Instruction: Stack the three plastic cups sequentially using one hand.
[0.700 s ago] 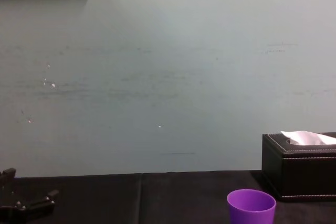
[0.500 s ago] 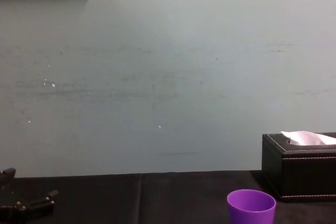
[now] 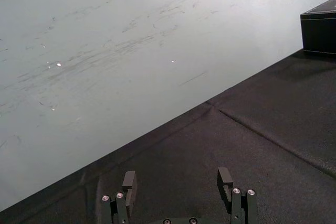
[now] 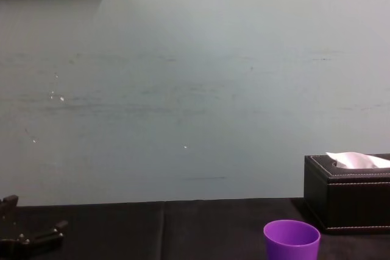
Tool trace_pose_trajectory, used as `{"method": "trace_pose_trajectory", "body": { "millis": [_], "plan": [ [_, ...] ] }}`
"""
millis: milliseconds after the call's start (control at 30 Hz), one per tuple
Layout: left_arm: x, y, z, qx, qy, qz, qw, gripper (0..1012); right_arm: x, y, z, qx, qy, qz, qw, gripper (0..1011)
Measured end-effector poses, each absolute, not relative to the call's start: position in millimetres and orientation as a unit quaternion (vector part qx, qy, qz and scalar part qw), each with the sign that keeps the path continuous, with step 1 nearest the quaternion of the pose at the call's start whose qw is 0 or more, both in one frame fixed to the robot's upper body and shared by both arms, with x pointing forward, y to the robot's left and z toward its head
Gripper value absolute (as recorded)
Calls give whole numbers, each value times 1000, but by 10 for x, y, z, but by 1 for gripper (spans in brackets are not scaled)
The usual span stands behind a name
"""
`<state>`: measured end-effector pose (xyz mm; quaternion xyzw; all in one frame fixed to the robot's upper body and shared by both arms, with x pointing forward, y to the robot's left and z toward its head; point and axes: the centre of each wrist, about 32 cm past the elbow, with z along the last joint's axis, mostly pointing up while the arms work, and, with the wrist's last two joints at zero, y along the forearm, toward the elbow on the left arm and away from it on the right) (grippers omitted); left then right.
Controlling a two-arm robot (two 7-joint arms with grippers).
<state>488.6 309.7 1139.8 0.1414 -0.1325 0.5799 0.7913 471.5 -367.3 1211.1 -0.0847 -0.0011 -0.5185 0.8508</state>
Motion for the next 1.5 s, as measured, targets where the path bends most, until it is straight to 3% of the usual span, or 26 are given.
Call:
{"method": "trace_pose_trajectory", "body": {
  "millis": [1500],
  "plan": [
    [4886, 3097, 11398, 141, -132, 580, 791, 1011, 4715, -3673, 12112, -85, -1, -519, 851, 1003]
  ]
}}
